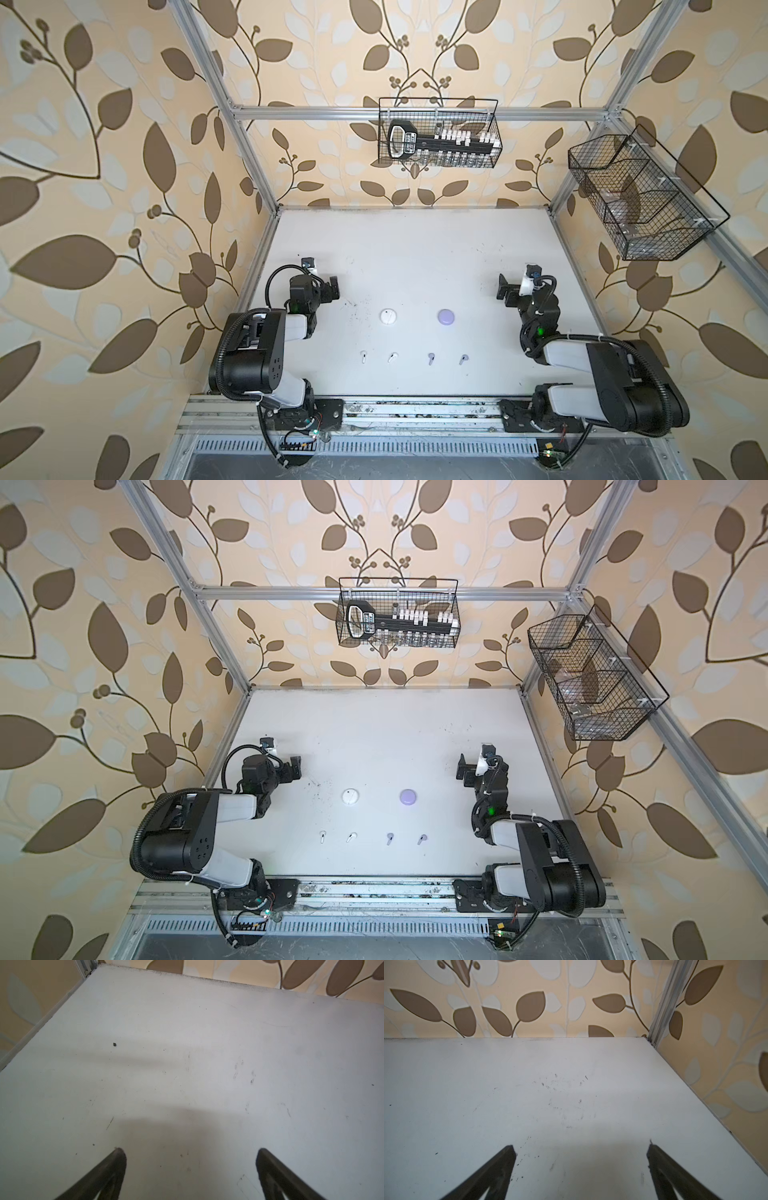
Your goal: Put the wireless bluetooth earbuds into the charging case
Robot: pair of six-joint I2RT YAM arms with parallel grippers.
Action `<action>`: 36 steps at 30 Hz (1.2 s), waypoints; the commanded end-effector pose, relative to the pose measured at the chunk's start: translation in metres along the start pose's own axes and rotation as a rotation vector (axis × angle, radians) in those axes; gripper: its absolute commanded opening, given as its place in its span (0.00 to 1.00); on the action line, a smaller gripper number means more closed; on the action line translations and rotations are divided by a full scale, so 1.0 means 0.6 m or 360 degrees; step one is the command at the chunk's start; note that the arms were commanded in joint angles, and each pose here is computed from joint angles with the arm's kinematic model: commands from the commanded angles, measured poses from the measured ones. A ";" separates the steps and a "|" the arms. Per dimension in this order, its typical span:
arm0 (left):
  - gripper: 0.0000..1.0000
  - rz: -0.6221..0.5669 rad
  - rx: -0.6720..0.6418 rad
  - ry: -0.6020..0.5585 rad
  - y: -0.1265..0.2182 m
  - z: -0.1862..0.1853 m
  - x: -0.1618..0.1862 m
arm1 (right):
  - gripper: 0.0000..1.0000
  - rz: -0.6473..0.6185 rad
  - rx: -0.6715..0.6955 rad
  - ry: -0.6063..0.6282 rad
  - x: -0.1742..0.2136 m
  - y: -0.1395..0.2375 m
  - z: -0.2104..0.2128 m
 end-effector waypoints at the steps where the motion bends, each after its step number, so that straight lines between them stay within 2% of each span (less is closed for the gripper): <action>1: 0.99 -0.0069 0.0037 -0.0035 0.001 -0.007 -0.019 | 1.00 -0.0019 -0.0004 -0.0002 0.000 0.003 -0.001; 13: 0.99 -0.0070 0.0038 -0.0035 0.001 -0.007 -0.020 | 1.00 -0.0015 -0.0012 -0.0007 -0.001 0.001 -0.001; 16: 0.99 -0.0070 0.0038 -0.0034 0.002 -0.007 -0.020 | 1.00 -0.0017 -0.0082 -0.0026 -0.002 -0.001 0.000; 29: 0.99 -0.0077 0.0031 -0.0034 0.003 -0.006 -0.020 | 1.00 -0.0016 -0.0060 -0.0004 -0.001 0.001 0.002; 36: 0.99 -0.0143 -0.0110 0.0029 0.015 0.014 -0.030 | 1.00 -0.0019 0.0067 -0.0020 -0.017 0.007 -0.011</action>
Point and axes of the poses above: each gripper's point midway between its finger pads, its own y axis back along the fingers, its own z axis along the line the jaws close on, x = y × z, the point moved 3 cm from there along y, back along the fingers, and after that the axes turned 2 degrees about y, right-handed, at the moved point
